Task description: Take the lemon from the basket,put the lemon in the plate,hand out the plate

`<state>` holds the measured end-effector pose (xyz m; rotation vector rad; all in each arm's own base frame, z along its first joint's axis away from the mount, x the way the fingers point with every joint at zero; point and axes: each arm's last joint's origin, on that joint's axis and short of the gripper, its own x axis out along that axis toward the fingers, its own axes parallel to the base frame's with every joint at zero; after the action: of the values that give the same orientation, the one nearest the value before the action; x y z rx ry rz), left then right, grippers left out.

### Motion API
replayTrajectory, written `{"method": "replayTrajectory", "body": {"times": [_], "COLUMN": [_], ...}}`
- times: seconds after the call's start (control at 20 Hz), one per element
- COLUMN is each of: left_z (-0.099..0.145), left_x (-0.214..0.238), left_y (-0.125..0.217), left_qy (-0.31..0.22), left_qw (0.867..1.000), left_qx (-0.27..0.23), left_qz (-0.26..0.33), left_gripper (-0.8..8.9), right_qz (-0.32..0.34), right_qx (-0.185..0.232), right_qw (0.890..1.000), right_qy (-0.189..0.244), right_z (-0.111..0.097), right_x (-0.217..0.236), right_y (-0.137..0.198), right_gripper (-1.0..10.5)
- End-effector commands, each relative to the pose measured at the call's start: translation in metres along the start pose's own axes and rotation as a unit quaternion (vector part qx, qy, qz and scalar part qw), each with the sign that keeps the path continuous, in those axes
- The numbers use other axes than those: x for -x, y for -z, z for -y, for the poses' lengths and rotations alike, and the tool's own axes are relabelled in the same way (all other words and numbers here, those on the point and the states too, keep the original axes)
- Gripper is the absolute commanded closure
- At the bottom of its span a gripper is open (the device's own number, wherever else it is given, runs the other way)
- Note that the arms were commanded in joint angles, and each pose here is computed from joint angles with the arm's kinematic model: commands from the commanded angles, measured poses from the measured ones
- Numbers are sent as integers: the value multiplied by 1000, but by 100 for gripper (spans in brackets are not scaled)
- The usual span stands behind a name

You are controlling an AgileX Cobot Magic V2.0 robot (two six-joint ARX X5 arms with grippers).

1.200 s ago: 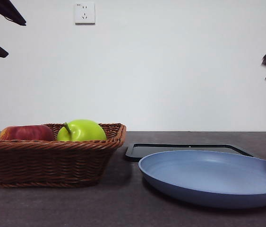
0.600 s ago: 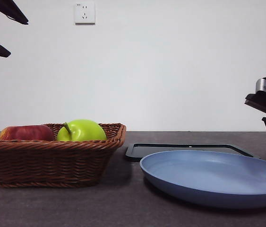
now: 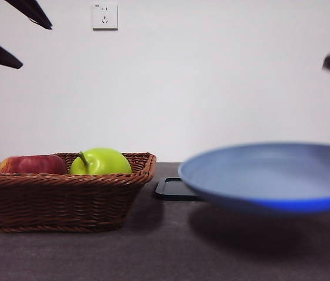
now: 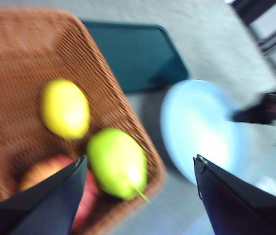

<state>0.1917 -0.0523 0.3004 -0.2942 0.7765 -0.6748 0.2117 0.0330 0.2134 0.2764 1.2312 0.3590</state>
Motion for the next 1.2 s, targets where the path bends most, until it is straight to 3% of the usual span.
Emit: {"method": "replayTrajectory", "body": {"times": [0.05,0.4,0.9,1.05,1.2], "left_z": [6,22,-7,-19,-22], "left_x": [-10,-73,-182,-199,-207], "left_y": [-20,-57,-37,-27,-24], "left_qy": [-45,-158,-169,-191,-177], "left_qw": [998,975,963,954,957], "left_qx": [-40,-135,-140,-137,-134], "left_qz": [-3,-82,-159,-185,-186], "left_gripper": [433,433,433,433,433], "right_qz": [31,86,79,79,79], "right_qx": [12,35,37,37,37], "right_qw": [999,996,996,996,996], "right_qy": [-5,-11,-10,-10,-10], "right_z": [-7,-17,-17,-17,-17], "right_x": [16,45,45,45,45], "right_y": [2,16,19,19,19], "right_gripper": [943,943,943,943,943]}}
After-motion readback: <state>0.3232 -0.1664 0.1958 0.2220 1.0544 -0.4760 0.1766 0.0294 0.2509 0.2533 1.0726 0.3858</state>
